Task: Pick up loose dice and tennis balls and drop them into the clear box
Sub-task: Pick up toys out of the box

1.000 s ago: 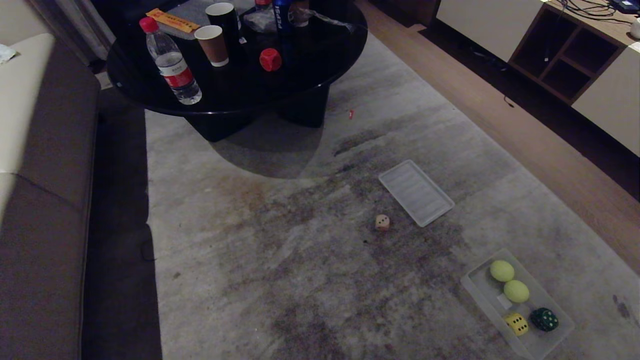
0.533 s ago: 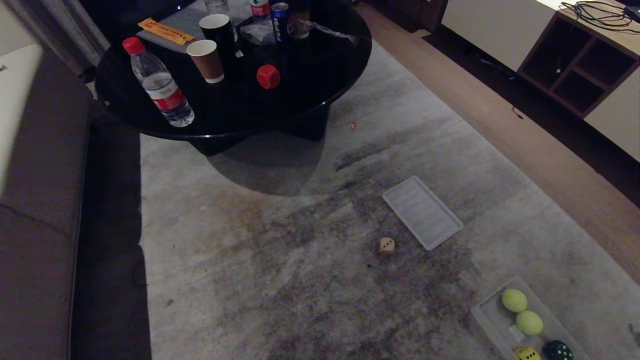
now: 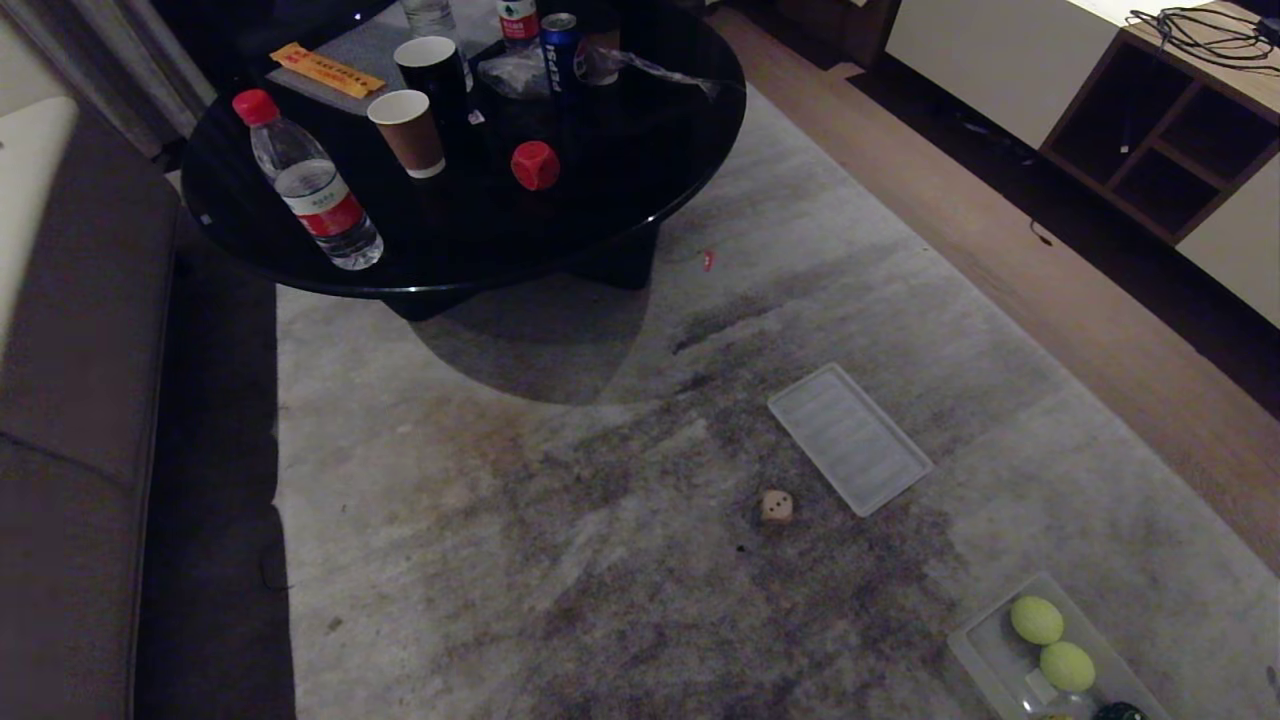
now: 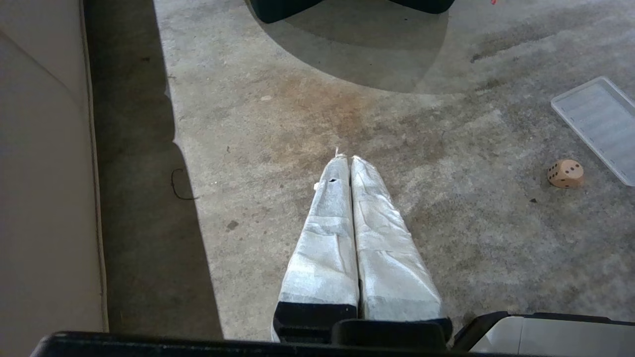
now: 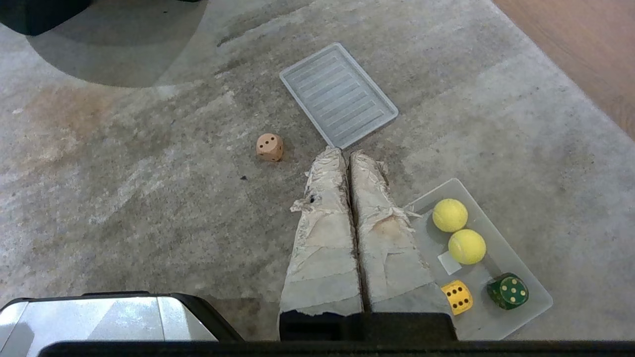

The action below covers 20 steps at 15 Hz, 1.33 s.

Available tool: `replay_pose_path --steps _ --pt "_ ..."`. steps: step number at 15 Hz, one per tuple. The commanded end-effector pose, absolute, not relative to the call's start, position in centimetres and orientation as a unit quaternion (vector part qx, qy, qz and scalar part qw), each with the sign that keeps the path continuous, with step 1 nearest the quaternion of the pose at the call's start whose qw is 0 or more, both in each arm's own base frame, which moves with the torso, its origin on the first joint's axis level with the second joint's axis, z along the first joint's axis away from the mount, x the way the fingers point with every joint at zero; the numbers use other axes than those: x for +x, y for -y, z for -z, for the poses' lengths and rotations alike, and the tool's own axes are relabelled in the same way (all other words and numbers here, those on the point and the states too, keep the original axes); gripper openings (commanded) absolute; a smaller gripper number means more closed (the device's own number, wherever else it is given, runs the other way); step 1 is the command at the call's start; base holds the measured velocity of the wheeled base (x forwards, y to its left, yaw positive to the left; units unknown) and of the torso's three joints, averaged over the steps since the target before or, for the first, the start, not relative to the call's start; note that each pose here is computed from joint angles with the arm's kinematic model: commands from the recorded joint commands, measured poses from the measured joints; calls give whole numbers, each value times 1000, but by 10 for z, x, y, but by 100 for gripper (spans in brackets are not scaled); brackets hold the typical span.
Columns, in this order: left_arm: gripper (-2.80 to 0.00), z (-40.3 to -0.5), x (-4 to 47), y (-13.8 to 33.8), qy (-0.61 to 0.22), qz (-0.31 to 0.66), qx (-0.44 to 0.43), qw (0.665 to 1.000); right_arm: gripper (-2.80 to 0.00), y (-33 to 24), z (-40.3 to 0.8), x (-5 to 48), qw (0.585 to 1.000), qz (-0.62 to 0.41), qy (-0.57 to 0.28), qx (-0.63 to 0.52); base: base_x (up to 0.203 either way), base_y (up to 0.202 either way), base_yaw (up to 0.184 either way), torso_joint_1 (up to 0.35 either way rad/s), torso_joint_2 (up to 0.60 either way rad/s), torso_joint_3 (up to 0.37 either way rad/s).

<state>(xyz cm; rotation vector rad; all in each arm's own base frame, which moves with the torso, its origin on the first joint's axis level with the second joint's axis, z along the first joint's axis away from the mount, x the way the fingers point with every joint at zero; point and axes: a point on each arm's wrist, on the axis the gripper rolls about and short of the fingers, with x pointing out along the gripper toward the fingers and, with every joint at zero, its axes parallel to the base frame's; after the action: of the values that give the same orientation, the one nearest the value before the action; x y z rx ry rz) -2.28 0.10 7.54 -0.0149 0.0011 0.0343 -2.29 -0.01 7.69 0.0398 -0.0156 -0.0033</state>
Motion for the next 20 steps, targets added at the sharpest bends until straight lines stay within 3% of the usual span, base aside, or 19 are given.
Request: replay_pose_path --steps 1,6,20 --pt "-280 -75 -23 -1 -1 -18 -8 1000 -280 0 -76 -22 1000 2 5 20 0 0 0 0 0 0" --pt "-280 -75 -23 -1 -1 -17 -8 1000 -280 0 -76 -22 1000 2 5 20 0 0 0 0 1 -54" --pt "-280 -75 -23 -1 -1 -18 -8 1000 -280 0 -76 -22 1000 2 5 20 0 0 0 3 2 -196"
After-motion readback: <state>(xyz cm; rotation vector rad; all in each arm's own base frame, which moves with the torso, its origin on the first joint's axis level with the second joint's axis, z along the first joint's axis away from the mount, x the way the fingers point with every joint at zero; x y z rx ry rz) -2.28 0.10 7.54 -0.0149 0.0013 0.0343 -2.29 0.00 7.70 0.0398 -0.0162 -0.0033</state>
